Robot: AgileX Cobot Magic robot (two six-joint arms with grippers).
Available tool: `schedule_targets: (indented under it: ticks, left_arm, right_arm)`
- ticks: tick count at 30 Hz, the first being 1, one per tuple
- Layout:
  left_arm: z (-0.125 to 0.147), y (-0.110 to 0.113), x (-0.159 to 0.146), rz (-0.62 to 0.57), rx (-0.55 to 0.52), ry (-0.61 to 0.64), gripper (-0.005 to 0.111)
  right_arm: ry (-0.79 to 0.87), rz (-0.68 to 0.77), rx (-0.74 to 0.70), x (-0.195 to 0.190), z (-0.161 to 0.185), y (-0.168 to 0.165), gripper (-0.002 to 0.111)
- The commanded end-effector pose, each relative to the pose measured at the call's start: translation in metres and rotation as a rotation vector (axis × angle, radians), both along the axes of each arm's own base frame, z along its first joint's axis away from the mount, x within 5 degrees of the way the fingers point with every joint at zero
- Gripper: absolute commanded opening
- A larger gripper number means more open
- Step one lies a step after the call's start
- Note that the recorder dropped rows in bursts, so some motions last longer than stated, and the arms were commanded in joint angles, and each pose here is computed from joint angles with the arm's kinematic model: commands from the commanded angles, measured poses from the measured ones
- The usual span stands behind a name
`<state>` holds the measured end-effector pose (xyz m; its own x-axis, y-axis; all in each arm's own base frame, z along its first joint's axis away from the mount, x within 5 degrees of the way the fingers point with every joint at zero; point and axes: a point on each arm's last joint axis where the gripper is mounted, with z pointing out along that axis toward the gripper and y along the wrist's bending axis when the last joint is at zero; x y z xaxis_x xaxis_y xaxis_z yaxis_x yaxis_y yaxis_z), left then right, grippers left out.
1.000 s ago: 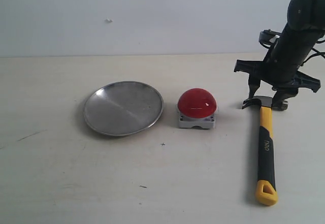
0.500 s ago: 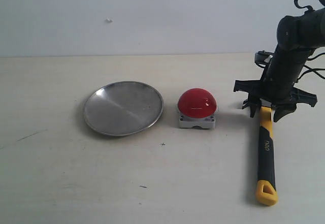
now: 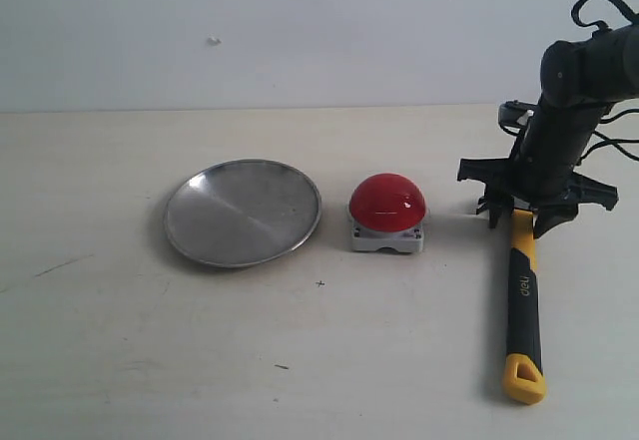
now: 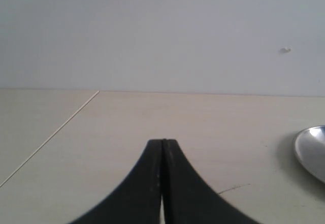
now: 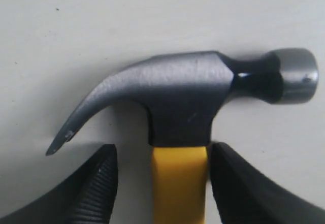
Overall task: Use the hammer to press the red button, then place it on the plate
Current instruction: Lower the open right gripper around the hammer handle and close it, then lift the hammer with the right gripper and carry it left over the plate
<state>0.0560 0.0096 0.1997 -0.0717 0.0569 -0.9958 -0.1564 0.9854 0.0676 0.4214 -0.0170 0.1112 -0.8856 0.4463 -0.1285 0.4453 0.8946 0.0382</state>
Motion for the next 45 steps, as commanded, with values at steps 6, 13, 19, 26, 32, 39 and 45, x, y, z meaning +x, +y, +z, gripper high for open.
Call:
schedule_targets:
  ticks: [6, 13, 19, 26, 32, 39, 45]
  left_arm:
    - [0.001, 0.0, -0.001, 0.003, -0.006, -0.008, 0.0]
    - [0.001, 0.0, -0.001, 0.003, -0.006, -0.008, 0.0]
    - [0.001, 0.0, -0.001, 0.003, -0.006, -0.008, 0.0]
    - [0.001, 0.0, -0.001, 0.003, -0.006, -0.008, 0.0]
    - [0.001, 0.0, -0.001, 0.003, -0.006, -0.008, 0.0]
    - [0.001, 0.0, -0.001, 0.003, -0.006, -0.008, 0.0]
    - [0.001, 0.0, -0.001, 0.003, -0.006, -0.008, 0.0]
  right_arm:
    - [-0.003, 0.01, -0.014, 0.002, -0.002, 0.0, 0.054]
    - [-0.017, 0.011, -0.014, 0.003, -0.002, 0.0, 0.048]
    - [-0.009, 0.096, -0.028, 0.003, -0.003, -0.001, 0.011]
    - [-0.009, 0.145, -0.058, 0.003, -0.003, -0.003, 0.0]
    - [-0.013, 0.174, -0.076, 0.003, 0.0, -0.004, 0.0]
    - [-0.021, 0.246, -0.071, -0.005, 0.037, -0.002, 0.0]
    - [-0.048, 0.286, -0.06, -0.009, 0.065, 0.0, 0.0]
